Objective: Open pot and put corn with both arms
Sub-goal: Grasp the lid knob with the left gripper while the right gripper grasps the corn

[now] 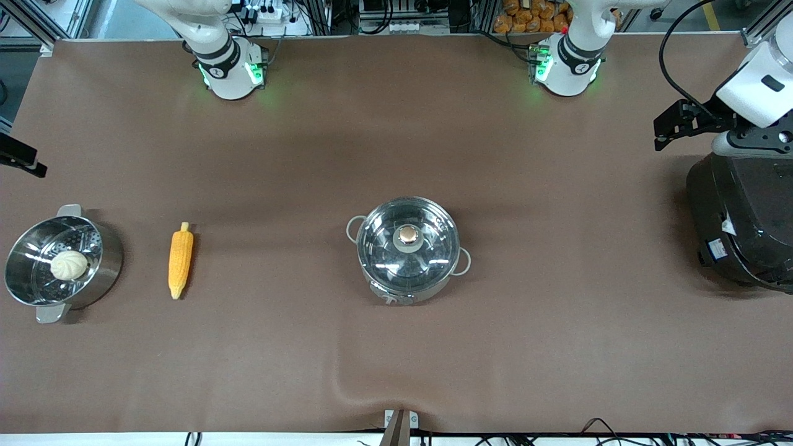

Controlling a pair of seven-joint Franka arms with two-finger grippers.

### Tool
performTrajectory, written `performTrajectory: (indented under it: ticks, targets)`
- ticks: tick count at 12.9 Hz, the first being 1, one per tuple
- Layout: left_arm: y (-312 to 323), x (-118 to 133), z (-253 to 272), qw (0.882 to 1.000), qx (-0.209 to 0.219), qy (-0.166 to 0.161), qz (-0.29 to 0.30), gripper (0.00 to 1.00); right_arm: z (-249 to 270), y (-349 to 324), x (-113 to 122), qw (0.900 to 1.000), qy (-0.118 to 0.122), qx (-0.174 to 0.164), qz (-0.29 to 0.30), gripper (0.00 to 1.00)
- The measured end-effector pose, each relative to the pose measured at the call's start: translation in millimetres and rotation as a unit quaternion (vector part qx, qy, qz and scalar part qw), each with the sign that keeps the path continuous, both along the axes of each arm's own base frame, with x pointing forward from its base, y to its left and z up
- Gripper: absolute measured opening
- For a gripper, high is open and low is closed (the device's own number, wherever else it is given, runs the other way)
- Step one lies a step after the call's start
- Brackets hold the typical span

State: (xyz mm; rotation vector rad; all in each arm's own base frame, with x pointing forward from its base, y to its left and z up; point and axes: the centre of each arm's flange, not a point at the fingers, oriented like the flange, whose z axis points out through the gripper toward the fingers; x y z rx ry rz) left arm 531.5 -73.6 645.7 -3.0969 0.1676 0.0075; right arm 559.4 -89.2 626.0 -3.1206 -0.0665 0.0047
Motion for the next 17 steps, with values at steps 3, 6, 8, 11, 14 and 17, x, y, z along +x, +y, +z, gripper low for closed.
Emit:
performTrajectory:
  ticks: [3, 6, 8, 11, 14, 17]
  targets:
    - [-1.7, -0.5, 1.9, 1.000, 0.000, -0.002, -0.001, 1.00, -1.4, 17.4, 0.7, 1.000, 0.008, 0.001, 0.014, 1.00]
    - [-4.5, 1.4, 5.5, 1.000, -0.001, -0.007, -0.004, 1.00, -2.0, 20.7, 0.7, 1.000, 0.010, 0.002, 0.017, 1.00]
    - [-16.5, 10.3, -7.1, 1.000, -0.001, 0.002, -0.014, 1.00, -8.1, 25.7, 1.4, 1.000, 0.015, 0.003, 0.014, 1.00]
    - [-67.5, 30.3, -45.9, 1.000, 0.001, 0.025, -0.014, 1.00, -49.4, 41.5, 11.1, 1.000, 0.012, 0.003, 0.004, 1.00]
    - [-146.7, 51.4, -90.9, 1.000, -0.008, 0.013, -0.022, 1.00, -117.0, 41.9, 15.8, 0.999, 0.018, 0.002, -0.041, 1.00]
    - [-255.7, 51.6, -155.0, 0.998, -0.050, -0.003, -0.035, 1.00, -191.9, 41.1, 15.7, 0.997, 0.031, 0.000, -0.076, 1.00]
